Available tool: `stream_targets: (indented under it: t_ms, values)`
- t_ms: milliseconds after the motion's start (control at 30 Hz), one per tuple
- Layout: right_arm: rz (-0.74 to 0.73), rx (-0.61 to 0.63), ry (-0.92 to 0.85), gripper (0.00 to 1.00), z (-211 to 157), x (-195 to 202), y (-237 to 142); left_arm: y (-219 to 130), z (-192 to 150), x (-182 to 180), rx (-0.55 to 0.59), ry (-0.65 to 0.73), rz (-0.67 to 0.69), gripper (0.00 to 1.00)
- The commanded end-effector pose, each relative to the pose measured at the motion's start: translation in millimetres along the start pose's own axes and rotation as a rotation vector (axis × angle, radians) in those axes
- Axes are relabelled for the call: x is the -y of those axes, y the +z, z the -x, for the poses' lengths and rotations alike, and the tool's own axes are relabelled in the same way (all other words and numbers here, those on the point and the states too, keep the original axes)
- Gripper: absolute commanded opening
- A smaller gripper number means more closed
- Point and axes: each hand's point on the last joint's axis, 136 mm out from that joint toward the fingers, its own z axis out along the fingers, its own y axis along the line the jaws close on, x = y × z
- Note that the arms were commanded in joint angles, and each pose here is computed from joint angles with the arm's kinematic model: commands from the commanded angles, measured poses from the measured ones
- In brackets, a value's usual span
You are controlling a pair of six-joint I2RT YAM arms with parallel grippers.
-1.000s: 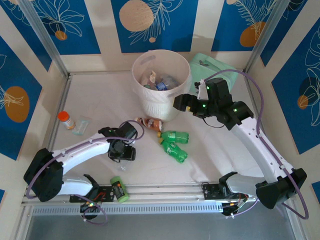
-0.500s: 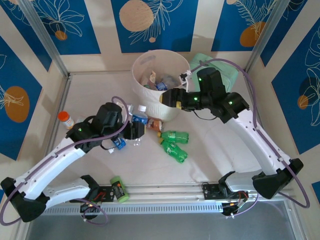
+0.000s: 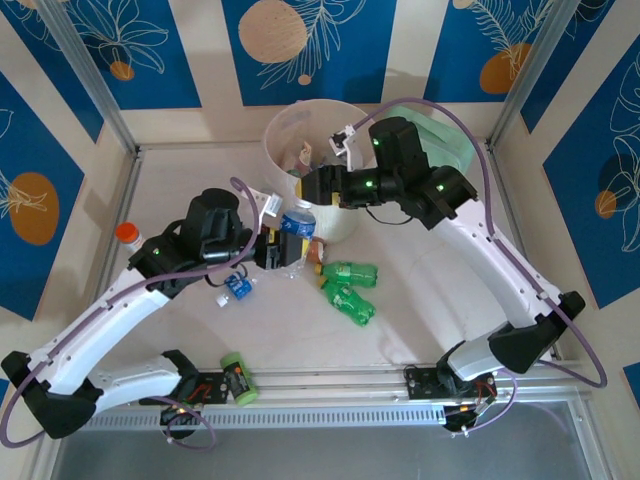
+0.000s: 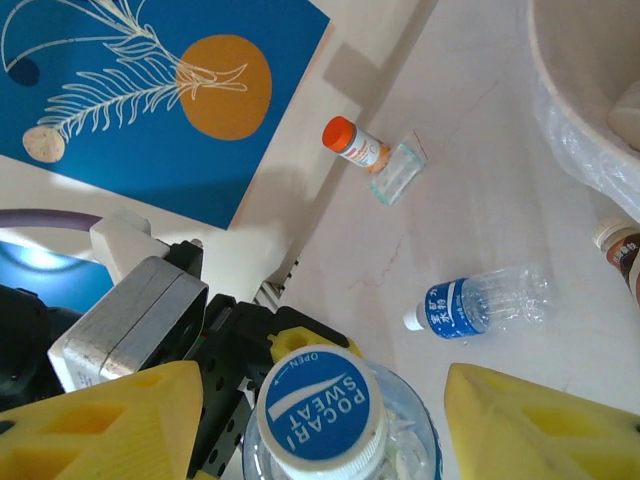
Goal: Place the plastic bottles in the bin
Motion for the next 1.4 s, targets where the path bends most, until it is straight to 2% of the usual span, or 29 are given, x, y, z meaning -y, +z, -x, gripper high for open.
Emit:
stream_targets:
  t_ms: [0, 267, 533, 600, 700, 800, 867, 1133, 1233, 1367]
  values:
    - [-0.004, -0.015, -0.026, 0.62, -2, -5, 1, -8, 16, 21, 0.042, 0.063, -0.067, 0.58]
    - [-0.043, -0.027, -0.04, 0.52, -7, 1, 8, -8, 17, 20, 0.048, 0.067, -0.058, 0.58]
    - [-0.045, -0.012, -0.056, 0.31, -4, -3, 4, -2, 16, 14, 0.044, 0.05, -0.041, 0.59]
    - [-0.047, -0.006, -0.061, 0.26, -2, -3, 4, 0, 17, 12, 0.049, 0.039, -0.034, 0.67]
    - [-0.063, 0.019, -0.073, 0.19, 6, -3, 1, -2, 22, 6, 0.079, 0.018, 0.002, 0.98]
    - [-0.086, 0.064, -0.064, 0.17, 21, 2, -5, -12, 31, 2, 0.12, -0.001, 0.049, 1.0]
    - [-0.1, 0.102, -0.046, 0.17, 34, 7, -11, -22, 37, -4, 0.149, -0.01, 0.101, 1.0]
    - [-0.129, 0.306, 0.083, 0.18, 106, 39, -41, -80, 29, -78, 0.225, -0.081, 0.545, 1.0]
    - [-0.143, 0.37, 0.117, 0.18, 128, 51, -50, -89, 16, -100, 0.218, -0.125, 0.624, 1.0]
    - [-0.161, 0.42, 0.132, 0.17, 150, 65, -54, -84, -5, -124, 0.166, -0.185, 0.673, 1.0]
